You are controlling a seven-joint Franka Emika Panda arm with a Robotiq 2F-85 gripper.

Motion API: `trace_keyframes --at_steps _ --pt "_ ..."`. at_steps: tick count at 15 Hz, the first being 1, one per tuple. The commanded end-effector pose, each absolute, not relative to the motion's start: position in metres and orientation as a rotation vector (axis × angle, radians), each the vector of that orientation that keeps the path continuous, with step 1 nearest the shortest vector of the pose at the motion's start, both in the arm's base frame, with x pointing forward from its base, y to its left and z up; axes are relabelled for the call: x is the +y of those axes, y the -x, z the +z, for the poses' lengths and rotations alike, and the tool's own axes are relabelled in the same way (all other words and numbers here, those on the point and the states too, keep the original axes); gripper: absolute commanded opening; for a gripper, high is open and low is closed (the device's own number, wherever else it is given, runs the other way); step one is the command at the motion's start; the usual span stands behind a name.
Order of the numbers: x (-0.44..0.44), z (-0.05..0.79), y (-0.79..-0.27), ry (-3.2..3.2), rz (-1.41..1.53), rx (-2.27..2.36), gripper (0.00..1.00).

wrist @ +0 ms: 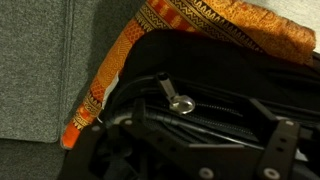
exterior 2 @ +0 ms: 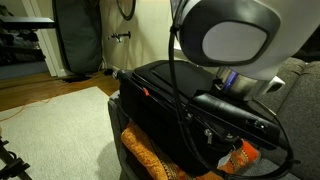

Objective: Move the zip to the left

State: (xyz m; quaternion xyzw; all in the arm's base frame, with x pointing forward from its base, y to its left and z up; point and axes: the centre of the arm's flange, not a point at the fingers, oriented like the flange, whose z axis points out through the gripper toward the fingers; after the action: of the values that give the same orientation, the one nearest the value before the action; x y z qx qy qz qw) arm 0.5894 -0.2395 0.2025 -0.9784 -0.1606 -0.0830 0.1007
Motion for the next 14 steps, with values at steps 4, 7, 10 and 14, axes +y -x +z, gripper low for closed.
trace_keyframes --at_steps 4,7,10,14 --pt "-0.229 0.208 -0.549 2.885 -0.239 -0.451 1.0" --pt "-0.229 0.203 -0.539 2.872 -0.229 -0.429 1.0" --pt "-0.228 0.199 -0.532 2.86 -0.259 -0.431 1.0" --pt "-0.231 0.195 -0.532 2.862 -0.328 -0.44 1.0"
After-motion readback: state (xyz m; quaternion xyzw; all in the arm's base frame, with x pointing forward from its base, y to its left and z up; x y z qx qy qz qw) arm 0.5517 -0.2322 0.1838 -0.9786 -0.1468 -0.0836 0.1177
